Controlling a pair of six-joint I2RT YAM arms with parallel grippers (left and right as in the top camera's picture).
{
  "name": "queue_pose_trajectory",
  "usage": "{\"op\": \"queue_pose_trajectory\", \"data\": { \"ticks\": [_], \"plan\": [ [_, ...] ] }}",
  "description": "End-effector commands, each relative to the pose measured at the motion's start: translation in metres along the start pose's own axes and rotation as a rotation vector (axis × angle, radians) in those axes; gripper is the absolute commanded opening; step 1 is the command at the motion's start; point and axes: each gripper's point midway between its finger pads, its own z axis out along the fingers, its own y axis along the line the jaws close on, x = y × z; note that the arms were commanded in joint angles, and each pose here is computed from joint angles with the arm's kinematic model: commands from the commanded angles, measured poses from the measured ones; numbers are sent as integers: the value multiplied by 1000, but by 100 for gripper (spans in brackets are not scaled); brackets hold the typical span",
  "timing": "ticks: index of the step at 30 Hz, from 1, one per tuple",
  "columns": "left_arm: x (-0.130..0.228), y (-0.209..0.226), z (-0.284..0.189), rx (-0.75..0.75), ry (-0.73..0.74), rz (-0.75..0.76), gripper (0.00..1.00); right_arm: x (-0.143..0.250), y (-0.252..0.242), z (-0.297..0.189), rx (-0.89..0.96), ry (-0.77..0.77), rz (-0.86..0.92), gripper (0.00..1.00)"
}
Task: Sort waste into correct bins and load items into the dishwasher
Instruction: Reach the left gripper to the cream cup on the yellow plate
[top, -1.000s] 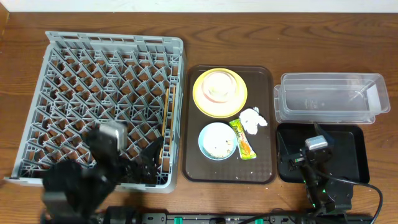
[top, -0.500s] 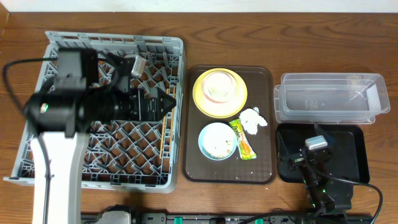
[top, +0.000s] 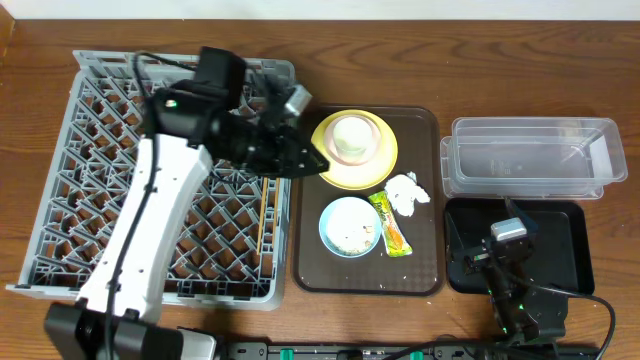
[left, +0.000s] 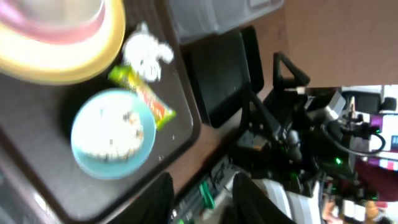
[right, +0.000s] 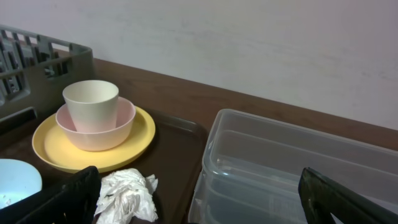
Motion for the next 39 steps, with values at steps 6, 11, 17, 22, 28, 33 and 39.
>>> {"op": "queue_pose_trajectory", "data": {
  "ticks": [6,11,17,22,28,33,39],
  "plan": [
    [-79,13,-4,-168,-288,85,23,1,1,0,-3,3,-4,99],
    [-94,58,-8,-528,-408,-3,25,1,1,0,-3,3,-4,99],
    [-76,62,52,-578,-280,44,39,1,1,0,-3,3,-4,99],
    [-71,73,103,-605,-213,37,43,1,1,0,-3,3,-4,99],
    [-44,88,147,-632,-84,8,43,1,1,0,-3,3,-4,99],
    [-38,83,164,-662,-72,57,43,1,1,0,-3,3,-4,99],
    [-70,78,159,-740,-229,144,34,1,1,0,-3,3,-3,99]
  ]
}}
